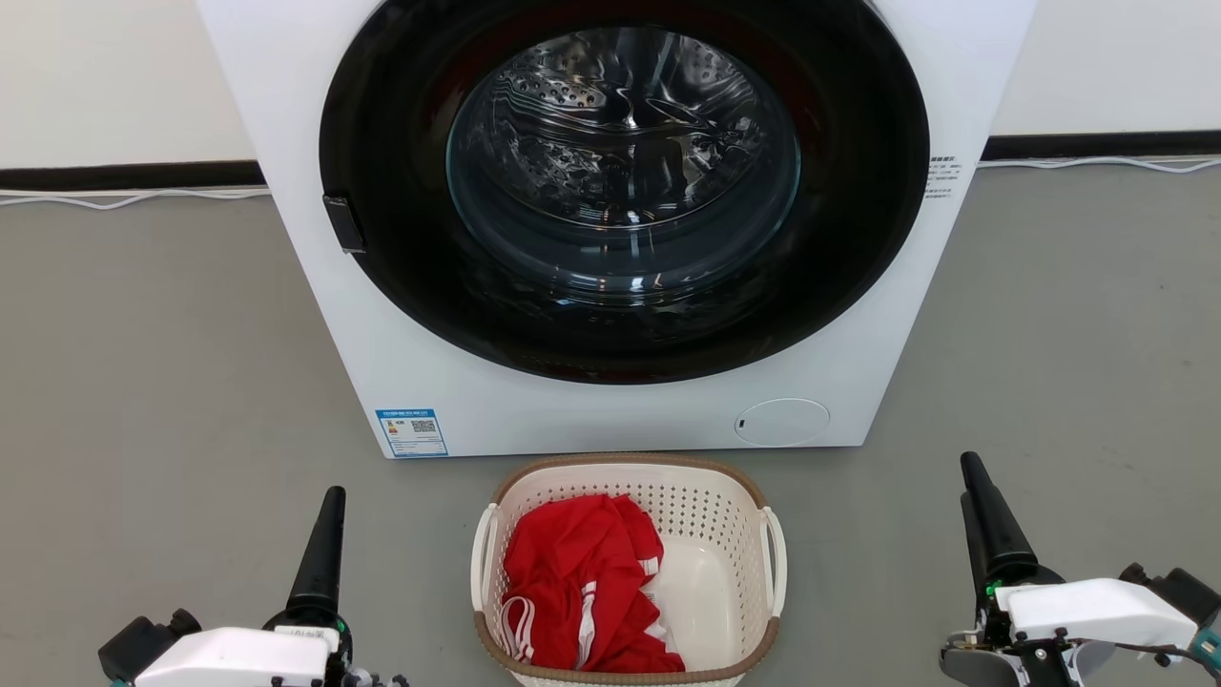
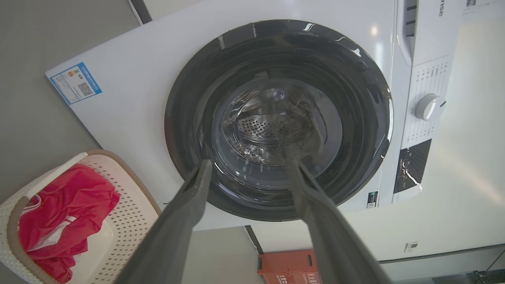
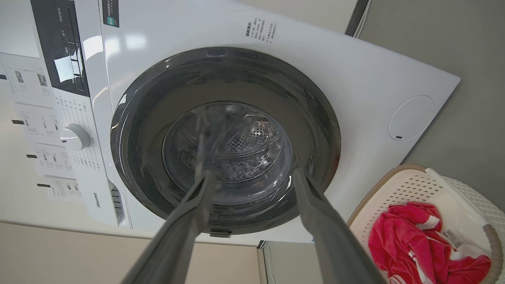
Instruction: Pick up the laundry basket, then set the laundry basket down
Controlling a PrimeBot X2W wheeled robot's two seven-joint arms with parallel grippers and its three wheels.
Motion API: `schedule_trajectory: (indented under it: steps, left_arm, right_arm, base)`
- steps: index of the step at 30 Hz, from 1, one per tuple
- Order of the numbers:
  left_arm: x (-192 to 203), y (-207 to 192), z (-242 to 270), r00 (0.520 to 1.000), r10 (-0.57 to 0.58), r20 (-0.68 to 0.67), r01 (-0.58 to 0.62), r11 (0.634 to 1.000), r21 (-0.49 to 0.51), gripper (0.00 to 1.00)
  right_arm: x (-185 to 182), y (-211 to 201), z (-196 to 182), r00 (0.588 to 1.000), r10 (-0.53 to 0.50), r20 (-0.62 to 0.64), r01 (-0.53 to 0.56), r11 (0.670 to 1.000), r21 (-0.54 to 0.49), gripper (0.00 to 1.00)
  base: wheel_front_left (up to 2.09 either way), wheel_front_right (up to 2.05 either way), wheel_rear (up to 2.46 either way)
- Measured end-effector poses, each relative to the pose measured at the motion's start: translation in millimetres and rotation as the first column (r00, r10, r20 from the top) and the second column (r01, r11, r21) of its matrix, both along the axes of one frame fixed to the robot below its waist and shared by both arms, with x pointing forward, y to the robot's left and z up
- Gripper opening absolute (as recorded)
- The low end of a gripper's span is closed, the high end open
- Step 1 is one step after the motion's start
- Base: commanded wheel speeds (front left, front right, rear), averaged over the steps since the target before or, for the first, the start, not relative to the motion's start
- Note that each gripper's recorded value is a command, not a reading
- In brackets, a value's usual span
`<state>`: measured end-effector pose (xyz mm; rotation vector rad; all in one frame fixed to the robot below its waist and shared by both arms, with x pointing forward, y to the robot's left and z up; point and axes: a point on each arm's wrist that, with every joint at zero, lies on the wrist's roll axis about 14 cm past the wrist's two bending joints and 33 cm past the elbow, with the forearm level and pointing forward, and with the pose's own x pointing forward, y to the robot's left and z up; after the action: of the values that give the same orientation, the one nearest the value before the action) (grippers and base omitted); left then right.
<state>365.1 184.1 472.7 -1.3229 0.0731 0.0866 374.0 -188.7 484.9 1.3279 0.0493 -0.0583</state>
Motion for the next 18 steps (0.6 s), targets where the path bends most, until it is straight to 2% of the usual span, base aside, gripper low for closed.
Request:
schedule_trajectory:
  steps: [9,18]
  left_arm:
    - [2,-2,6,0.999,-0.033,0.018,0.030,0.986,0.162,1.00]
    - [3,-7,11,0.996,-0.080,0.027,0.064,0.929,0.365,1.00]
  right_arm:
    - [0,2,2,1.000,0.030,0.005,-0.029,0.986,-0.166,1.00]
    - [3,7,7,0.998,0.060,0.021,-0.050,0.941,-0.334,1.00]
  base:
    - [0.00,0.00,0.00]
    - [0.00,0.00,0.00]
